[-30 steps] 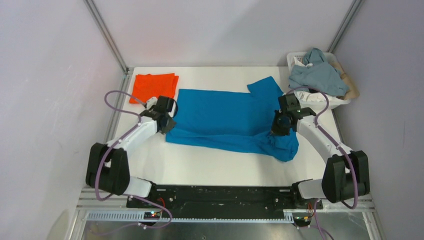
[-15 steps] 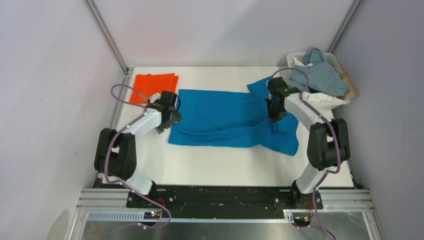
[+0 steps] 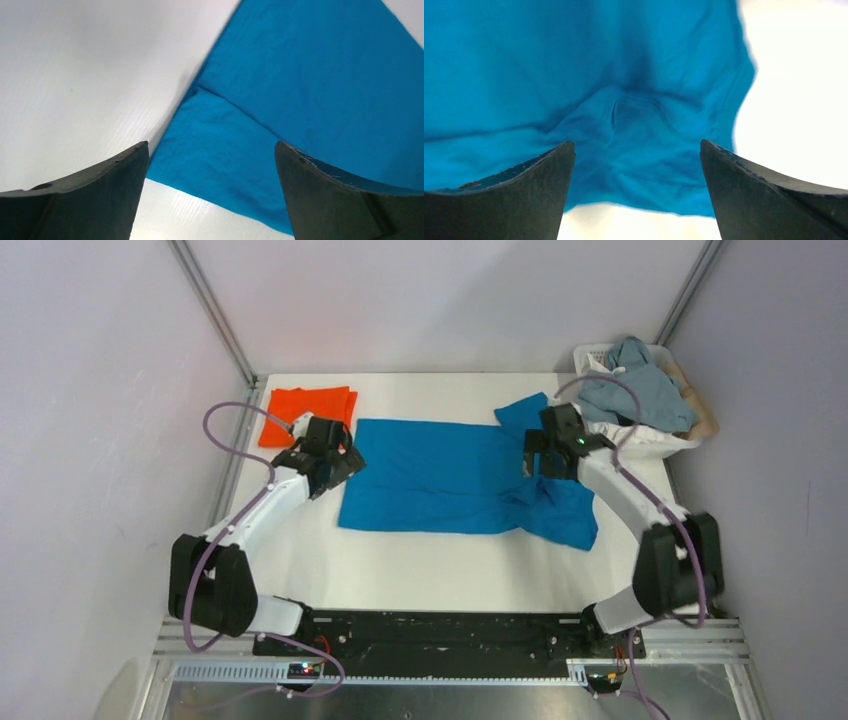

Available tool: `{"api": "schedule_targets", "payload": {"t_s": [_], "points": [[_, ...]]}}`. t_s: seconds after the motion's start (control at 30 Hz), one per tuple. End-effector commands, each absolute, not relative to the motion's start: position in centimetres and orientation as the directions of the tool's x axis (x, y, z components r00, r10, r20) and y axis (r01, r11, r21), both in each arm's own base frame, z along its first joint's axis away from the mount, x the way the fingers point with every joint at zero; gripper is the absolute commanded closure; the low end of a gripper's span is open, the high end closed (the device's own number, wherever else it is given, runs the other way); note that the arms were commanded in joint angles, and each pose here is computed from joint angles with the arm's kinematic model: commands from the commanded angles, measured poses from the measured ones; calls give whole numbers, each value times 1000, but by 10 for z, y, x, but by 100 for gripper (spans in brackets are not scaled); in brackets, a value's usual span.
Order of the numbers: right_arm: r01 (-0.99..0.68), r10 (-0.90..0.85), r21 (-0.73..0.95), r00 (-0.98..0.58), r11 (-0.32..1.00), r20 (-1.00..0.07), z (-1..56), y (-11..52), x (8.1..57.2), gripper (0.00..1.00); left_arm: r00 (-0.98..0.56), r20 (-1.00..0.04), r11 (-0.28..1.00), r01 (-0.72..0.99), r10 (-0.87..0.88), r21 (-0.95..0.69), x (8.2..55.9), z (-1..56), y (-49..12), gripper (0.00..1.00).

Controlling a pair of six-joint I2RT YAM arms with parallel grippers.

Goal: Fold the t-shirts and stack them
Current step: Fold the flattened tshirt in 1/3 of the way

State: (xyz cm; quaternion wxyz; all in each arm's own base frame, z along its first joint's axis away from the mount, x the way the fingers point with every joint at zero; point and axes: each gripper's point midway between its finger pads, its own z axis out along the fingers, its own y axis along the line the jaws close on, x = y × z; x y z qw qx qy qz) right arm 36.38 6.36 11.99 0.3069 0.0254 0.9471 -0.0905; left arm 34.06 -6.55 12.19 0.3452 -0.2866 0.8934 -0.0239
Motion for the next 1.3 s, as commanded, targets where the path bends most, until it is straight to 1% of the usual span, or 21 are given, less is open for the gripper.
{"api": "schedule_targets", "payload": {"t_s": [0.0,0.03,0.1,0.2,0.27,0.4,0.57,0.6,0.63,0.67,0.7,0.73,0.77,0.8,0.87,0.93,1.07,1.1,1.13,1.17,1.27], "points": [[124,290,315,-774,941,-563,119,102,335,0,-698,-565,898,-351,-439,-264,334,114,-103,0],[90,302,389,-793,917,-529,108,114,327,0,-717,-558,909,-320,-417,-269,334,110,-114,0],[55,316,466,-804,883,-504,100,126,322,1,-754,-528,917,-265,-390,-299,334,99,-136,0],[49,311,499,-833,865,-457,82,136,323,0,-799,-469,914,-240,-377,-327,332,80,-156,0],[52,313,494,-829,868,-463,72,136,332,0,-814,-442,916,-254,-376,-311,332,64,-158,0],[93,350,446,-767,890,-538,66,125,371,1,-829,-419,924,-283,-370,-256,329,40,-151,0],[82,324,372,-683,925,-655,80,113,422,1,-843,-397,931,-316,-364,-182,318,16,-135,0],[78,321,361,-655,929,-684,92,112,436,1,-846,-387,930,-326,-367,-169,314,10,-132,0],[76,302,339,-663,938,-685,88,111,442,1,-846,-385,930,-332,-368,-159,312,8,-129,0],[64,298,336,-638,940,-710,103,112,456,1,-849,-377,929,-340,-371,-149,308,3,-126,0],[57,281,320,-640,946,-715,101,112,463,1,-849,-376,929,-343,-371,-141,306,2,-124,0],[45,279,319,-610,947,-742,118,113,477,1,-849,-374,927,-349,-374,-135,303,0,-121,0],[53,267,298,-610,953,-746,117,110,482,1,-847,-378,927,-353,-374,-127,303,-1,-119,0],[75,267,277,-592,958,-761,130,105,491,1,-845,-380,926,-356,-375,-123,301,-1,-117,0],[85,244,242,-592,967,-768,136,100,494,1,-841,-390,926,-356,-376,-125,301,2,-116,0],[91,228,219,-604,972,-763,142,97,485,0,-835,-403,926,-356,-376,-126,302,5,-115,0],[130,201,153,-682,980,-704,127,100,437,1,-826,-425,928,-349,-370,-130,308,13,-115,0],[140,191,130,-721,982,-666,110,103,417,1,-825,-428,928,-347,-369,-132,309,13,-115,0],[173,233,157,-724,972,-650,110,106,407,1,-825,-428,928,-349,-369,-129,309,13,-115,0],[189,247,158,-767,969,-592,90,108,386,1,-824,-429,928,-349,-369,-128,309,13,-114,0],[252,350,259,-807,932,-476,62,119,349,1,-827,-423,928,-352,-370,-122,306,10,-113,0]]}}
